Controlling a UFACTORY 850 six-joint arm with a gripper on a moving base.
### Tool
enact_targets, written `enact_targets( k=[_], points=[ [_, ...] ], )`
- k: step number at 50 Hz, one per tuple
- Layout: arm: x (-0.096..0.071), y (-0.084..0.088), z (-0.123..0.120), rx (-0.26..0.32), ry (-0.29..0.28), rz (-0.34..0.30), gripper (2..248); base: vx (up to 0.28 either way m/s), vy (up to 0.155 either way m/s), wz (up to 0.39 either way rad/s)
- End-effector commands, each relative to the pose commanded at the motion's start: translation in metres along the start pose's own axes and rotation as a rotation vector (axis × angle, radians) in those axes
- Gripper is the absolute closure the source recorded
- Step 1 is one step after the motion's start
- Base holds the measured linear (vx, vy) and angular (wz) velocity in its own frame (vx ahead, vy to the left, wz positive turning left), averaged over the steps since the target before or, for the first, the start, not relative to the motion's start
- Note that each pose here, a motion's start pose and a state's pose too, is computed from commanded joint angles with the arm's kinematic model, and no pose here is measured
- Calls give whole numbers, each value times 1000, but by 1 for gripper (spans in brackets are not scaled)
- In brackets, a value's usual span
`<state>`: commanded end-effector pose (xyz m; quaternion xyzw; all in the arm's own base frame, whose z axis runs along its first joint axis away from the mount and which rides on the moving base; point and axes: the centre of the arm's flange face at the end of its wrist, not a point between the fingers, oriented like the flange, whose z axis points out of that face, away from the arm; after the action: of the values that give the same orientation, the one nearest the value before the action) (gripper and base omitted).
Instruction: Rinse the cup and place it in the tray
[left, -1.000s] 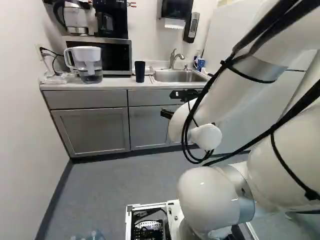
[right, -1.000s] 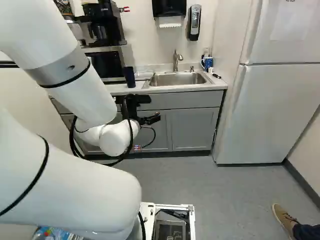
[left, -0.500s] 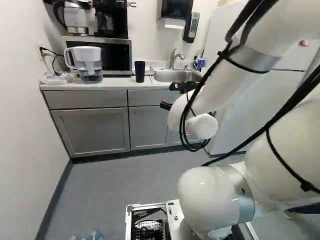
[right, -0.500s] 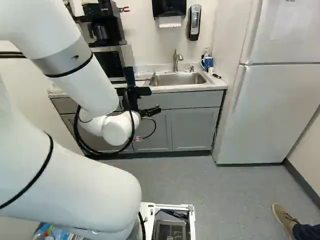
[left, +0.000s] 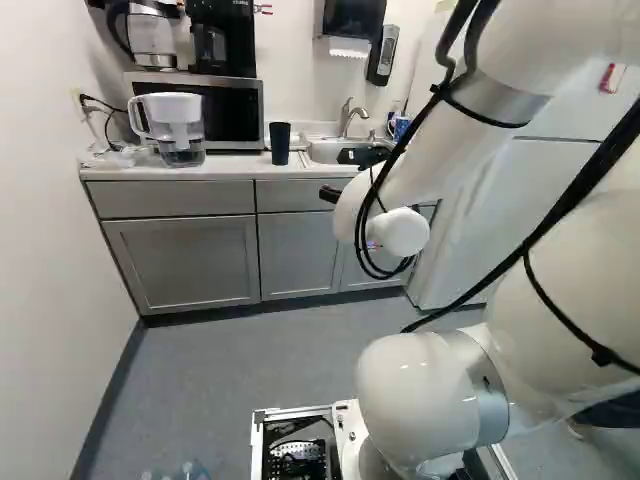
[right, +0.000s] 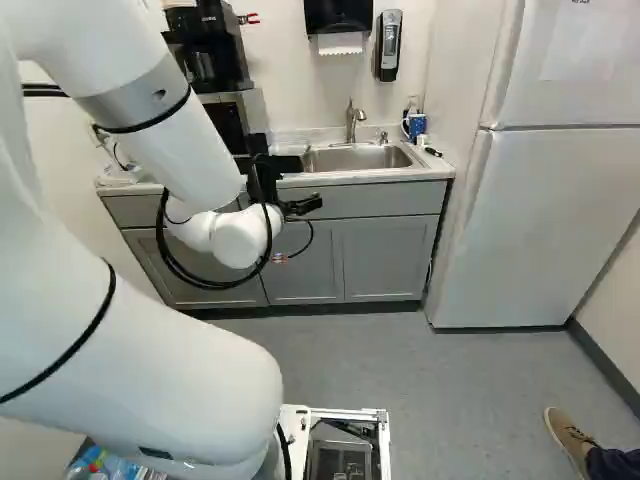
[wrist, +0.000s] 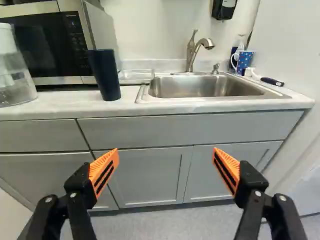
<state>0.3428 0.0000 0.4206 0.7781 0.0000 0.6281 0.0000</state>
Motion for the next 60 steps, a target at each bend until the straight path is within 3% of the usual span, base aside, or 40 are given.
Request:
enact_targets(
  k=[33,60],
  points=[
    [44,0,35,0,72,0,3,0,0,0],
    [72,0,54,0,73,0,3,0,0,0]
  ],
)
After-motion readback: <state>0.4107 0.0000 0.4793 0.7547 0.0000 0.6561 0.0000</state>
